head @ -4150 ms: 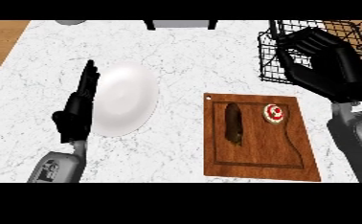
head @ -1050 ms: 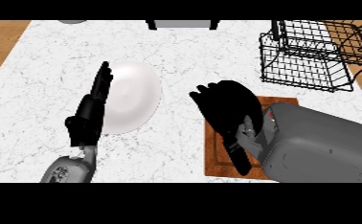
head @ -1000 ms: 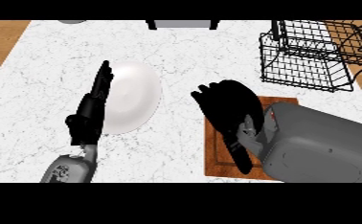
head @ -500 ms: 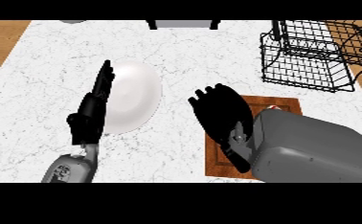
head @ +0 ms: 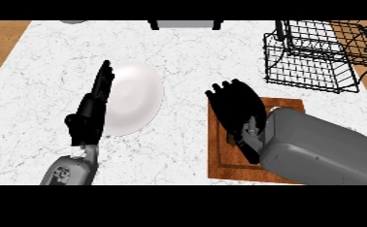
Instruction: Pick the sweet potato from the cutting board and place it in the tiered basket
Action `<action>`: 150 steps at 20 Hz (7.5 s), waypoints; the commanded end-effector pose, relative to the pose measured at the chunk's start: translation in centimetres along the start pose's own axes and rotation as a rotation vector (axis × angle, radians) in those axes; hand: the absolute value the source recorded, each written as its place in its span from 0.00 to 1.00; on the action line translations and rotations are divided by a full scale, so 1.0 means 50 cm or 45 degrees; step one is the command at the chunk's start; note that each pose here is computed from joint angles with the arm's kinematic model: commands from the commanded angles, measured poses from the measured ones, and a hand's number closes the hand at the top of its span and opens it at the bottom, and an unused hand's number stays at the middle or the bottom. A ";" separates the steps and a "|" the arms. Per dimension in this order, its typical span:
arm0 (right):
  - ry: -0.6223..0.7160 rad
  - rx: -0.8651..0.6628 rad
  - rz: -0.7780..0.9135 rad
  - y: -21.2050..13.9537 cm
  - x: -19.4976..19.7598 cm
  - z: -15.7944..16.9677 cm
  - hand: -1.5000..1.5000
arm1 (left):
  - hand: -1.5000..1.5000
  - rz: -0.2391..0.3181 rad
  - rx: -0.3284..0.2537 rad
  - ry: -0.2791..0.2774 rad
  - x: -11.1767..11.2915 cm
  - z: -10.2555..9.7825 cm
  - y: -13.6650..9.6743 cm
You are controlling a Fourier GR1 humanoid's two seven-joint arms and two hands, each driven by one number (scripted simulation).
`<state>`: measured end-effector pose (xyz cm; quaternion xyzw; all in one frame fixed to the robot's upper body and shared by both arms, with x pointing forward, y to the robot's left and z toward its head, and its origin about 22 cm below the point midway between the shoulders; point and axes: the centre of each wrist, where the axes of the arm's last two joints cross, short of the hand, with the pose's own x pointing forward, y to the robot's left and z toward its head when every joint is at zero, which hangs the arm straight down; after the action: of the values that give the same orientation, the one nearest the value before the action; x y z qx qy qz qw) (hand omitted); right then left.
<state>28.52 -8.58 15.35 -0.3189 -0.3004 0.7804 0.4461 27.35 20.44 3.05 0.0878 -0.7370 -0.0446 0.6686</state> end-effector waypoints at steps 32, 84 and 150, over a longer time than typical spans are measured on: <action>0.075 0.161 -0.060 0.111 -0.018 -0.086 0.00 | 0.50 -0.010 -0.004 -0.005 -0.017 0.017 -0.003; 0.944 -0.531 -0.551 0.063 -0.132 -0.047 1.00 | 0.50 -0.005 -0.007 0.011 -0.008 0.012 -0.001; 1.292 -1.440 -1.925 0.091 -0.710 0.253 0.00 | 0.50 -0.010 0.025 0.010 -0.023 0.024 0.007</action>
<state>34.28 -41.33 27.89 -0.5135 -0.5165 -0.1136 0.6758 26.59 21.08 2.77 0.0907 -0.7345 -0.0419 0.6713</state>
